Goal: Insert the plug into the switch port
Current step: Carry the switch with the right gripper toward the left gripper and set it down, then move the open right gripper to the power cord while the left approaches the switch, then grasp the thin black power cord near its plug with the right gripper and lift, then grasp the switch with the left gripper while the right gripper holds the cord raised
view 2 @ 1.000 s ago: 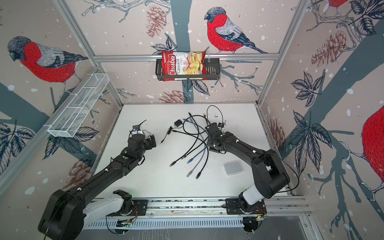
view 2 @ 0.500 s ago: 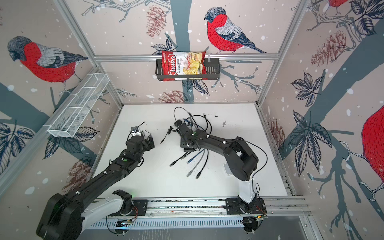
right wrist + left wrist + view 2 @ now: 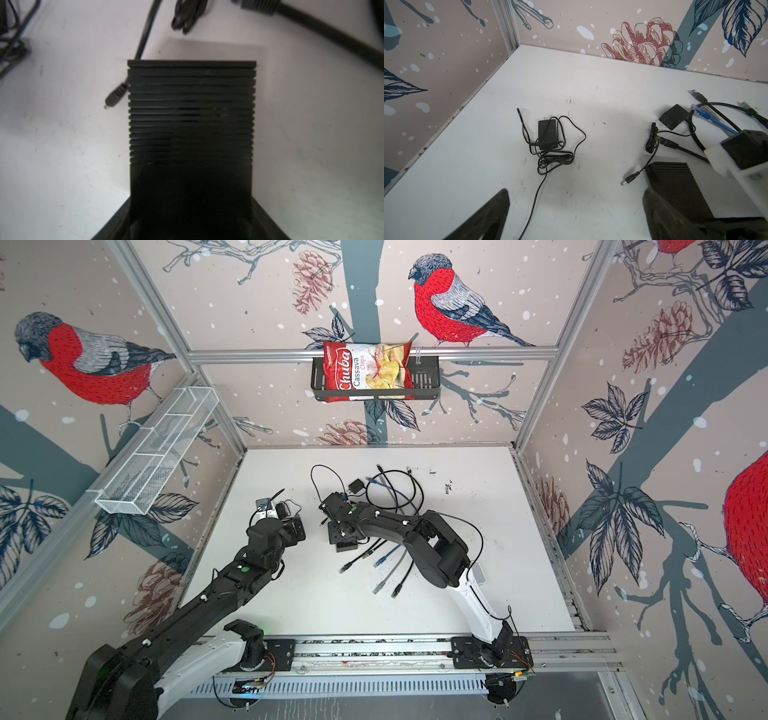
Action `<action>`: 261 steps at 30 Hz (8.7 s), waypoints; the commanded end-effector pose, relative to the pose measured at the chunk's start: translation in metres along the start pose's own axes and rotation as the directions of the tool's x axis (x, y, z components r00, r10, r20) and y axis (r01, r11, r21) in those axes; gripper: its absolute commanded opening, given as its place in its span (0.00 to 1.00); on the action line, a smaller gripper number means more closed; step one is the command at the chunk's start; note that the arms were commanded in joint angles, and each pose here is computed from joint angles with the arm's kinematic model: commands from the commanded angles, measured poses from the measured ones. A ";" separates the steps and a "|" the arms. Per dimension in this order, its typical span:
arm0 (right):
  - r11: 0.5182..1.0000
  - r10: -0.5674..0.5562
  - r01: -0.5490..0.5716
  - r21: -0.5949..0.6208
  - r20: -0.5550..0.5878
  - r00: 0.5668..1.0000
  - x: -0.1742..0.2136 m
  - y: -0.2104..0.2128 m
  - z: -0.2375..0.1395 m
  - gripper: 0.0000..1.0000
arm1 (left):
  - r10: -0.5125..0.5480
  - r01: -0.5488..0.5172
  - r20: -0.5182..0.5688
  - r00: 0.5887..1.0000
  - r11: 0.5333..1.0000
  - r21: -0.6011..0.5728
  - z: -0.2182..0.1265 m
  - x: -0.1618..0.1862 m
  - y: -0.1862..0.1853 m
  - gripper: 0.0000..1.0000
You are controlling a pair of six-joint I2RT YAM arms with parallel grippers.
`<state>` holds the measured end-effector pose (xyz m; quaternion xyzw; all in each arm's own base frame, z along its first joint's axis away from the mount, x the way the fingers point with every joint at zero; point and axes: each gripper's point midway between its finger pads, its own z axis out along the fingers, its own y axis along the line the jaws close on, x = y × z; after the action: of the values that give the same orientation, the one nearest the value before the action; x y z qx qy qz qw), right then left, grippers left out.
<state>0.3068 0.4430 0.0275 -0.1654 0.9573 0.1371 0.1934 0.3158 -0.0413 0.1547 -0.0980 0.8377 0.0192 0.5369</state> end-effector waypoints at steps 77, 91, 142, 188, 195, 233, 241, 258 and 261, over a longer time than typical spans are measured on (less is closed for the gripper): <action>0.958 -0.089 0.182 -0.221 0.374 0.923 -0.052 -0.075 -0.143 0.87 | -0.193 0.056 -0.512 0.837 0.961 -0.272 0.081 0.093 0.040 0.00; 0.913 -0.045 0.155 -0.377 0.284 0.958 -0.046 -0.048 -0.114 0.70 | -0.271 0.336 -0.362 0.892 0.933 0.130 0.069 -0.003 -0.046 0.00; 0.831 -0.110 0.251 -0.496 0.296 0.949 -0.058 0.047 -0.068 0.20 | -0.304 0.455 -0.395 0.867 0.805 0.380 0.042 -0.020 -0.127 0.00; 0.971 -0.020 0.105 -0.216 0.363 0.931 -0.164 -0.086 -0.042 0.02 | -0.080 0.138 -0.543 0.836 0.988 0.068 0.014 0.057 -0.129 0.98; 0.968 -0.029 0.116 -0.223 0.362 0.932 -0.160 -0.105 -0.036 0.02 | -0.044 0.052 -0.635 0.771 0.999 -0.006 0.032 0.083 -0.137 0.98; 0.952 0.029 0.076 -0.296 0.336 0.941 -0.137 -0.134 -0.036 0.02 | 0.017 -0.032 -0.650 0.760 0.999 -0.012 0.080 0.119 -0.139 0.46; 0.933 0.045 0.081 -0.350 0.339 0.940 -0.133 -0.124 -0.054 0.02 | 0.142 -0.088 -0.394 0.908 0.984 0.153 0.057 0.069 -0.151 0.45; 0.902 0.004 0.177 -0.395 0.416 0.909 -0.122 -0.078 -0.111 0.02 | 0.066 -0.144 0.154 0.986 0.807 0.573 -0.042 0.028 -0.170 0.49; 0.890 -0.015 0.218 -0.400 0.451 0.892 -0.120 -0.063 -0.125 0.02 | 0.070 -0.173 0.196 0.978 0.798 0.578 -0.049 0.032 -0.165 0.49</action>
<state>0.3956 0.3704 0.1567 -0.2242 0.8374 0.3644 0.3402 0.2864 -0.2082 0.1211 0.1279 0.8136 -0.1757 0.5393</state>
